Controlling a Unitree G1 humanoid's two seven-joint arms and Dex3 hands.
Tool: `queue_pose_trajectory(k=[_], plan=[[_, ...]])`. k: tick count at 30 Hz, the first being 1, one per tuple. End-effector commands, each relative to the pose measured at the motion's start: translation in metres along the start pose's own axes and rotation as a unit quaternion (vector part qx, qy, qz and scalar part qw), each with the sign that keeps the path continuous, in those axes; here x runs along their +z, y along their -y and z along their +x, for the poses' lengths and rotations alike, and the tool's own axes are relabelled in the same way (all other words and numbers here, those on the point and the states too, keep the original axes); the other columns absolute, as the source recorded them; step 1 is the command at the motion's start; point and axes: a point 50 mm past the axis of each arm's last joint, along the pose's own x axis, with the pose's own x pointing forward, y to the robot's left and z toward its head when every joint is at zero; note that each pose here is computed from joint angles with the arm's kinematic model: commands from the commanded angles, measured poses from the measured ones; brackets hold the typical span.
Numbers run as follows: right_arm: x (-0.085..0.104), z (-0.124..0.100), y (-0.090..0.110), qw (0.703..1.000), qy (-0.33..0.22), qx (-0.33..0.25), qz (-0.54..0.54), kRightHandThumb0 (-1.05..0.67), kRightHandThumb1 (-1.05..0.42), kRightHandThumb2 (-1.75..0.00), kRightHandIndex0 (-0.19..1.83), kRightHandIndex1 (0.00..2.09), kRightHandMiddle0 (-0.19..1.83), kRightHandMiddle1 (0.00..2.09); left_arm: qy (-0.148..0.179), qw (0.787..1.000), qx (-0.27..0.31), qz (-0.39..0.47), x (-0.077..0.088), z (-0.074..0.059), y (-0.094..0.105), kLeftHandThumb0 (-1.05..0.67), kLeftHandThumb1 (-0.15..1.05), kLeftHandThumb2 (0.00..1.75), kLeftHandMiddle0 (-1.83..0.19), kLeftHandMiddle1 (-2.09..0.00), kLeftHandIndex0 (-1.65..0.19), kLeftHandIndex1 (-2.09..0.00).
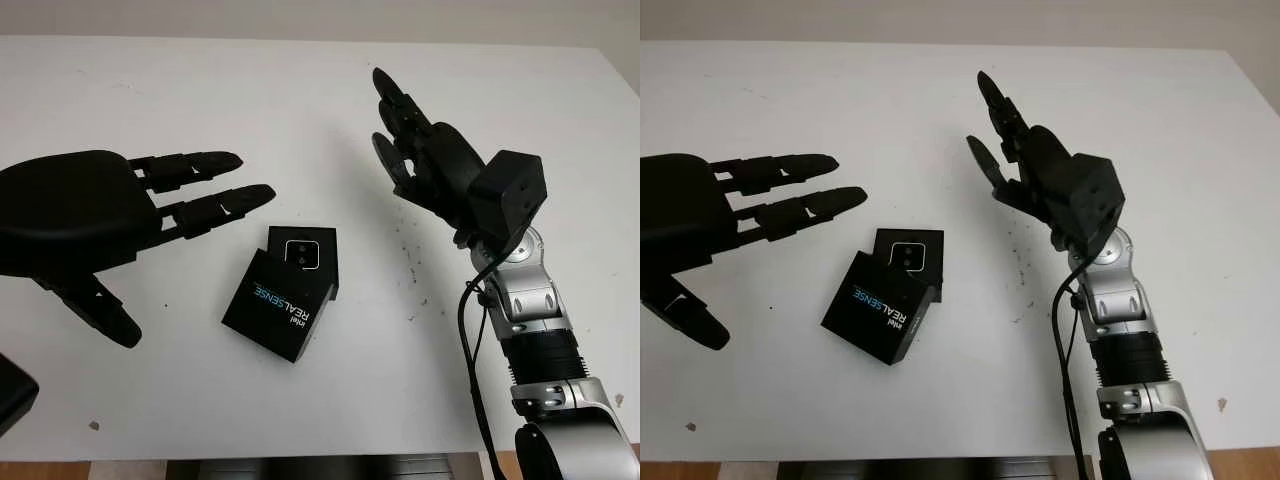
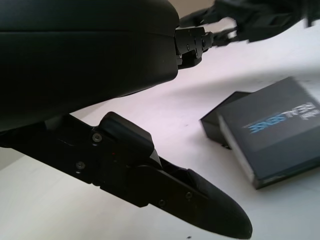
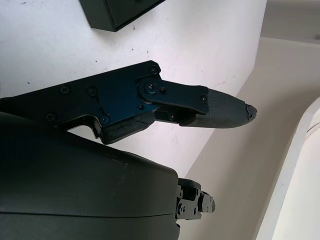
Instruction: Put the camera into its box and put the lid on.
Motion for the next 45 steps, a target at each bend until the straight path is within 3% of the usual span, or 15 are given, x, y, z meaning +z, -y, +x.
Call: queue_pose_trajectory(k=[1,6,19,31,32,34,35,45], plan=[[0.006,0.002,0.004,1.0,0.017,-0.004,0.009,-0.76,-1.05,-0.6,-0.14,0.04,-0.11,0.04,-0.001,1.0,0.023,-0.01,0.005,0.001,0.007,-0.97,0.92,0.05,0.06,-0.07,0.14,-0.05],[0.006,0.001,0.006,0.999,0.026,0.001,0.022,-0.72,-1.05,-0.61,-0.17,0.03,-0.14,0.03,-0.012,0.998,0.058,-0.035,0.011,0.007,0.02,-0.95,0.91,0.05,0.01,-0.09,0.1,-0.07],[0.007,0.0,0.006,0.999,0.03,0.001,0.027,-0.72,-1.05,-0.61,-0.17,0.04,-0.14,0.04,-0.061,0.99,0.048,-0.12,0.03,0.016,0.046,-0.93,0.9,0.05,-0.03,-0.13,0.12,-0.06],[0.007,-0.001,0.007,0.999,0.028,-0.001,0.024,-0.71,-1.05,-0.61,-0.17,0.05,-0.13,0.05,-0.074,0.988,0.045,-0.126,0.03,0.019,0.058,-0.88,0.9,0.06,-0.02,-0.2,0.09,-0.08],[0.007,-0.001,0.007,0.999,0.028,0.0,0.023,-0.72,-1.05,-0.61,-0.17,0.05,-0.14,0.05,-0.074,0.988,0.044,-0.126,0.03,0.02,0.059,-0.88,0.9,0.06,-0.02,-0.22,0.08,-0.08],[0.007,0.0,0.007,0.999,0.029,-0.001,0.023,-0.72,-1.05,-0.61,-0.17,0.05,-0.13,0.05,-0.074,0.988,0.043,-0.125,0.029,0.021,0.06,-0.87,0.9,0.05,0.14,-0.52,0.07,-0.08],[0.007,0.0,0.007,0.999,0.029,0.0,0.024,-0.72,-1.05,-0.61,-0.17,0.05,-0.13,0.05,-0.074,0.988,0.043,-0.125,0.028,0.022,0.06,-0.87,0.9,0.06,0.16,-0.57,0.08,-0.08],[0.006,-0.001,0.007,0.999,0.029,0.005,0.028,-0.7,-1.05,-0.62,-0.18,0.05,-0.15,0.04,-0.06,0.99,0.071,-0.107,0.017,0.033,0.068,-0.83,0.91,0.05,0.19,-0.76,0.02,-0.12]])
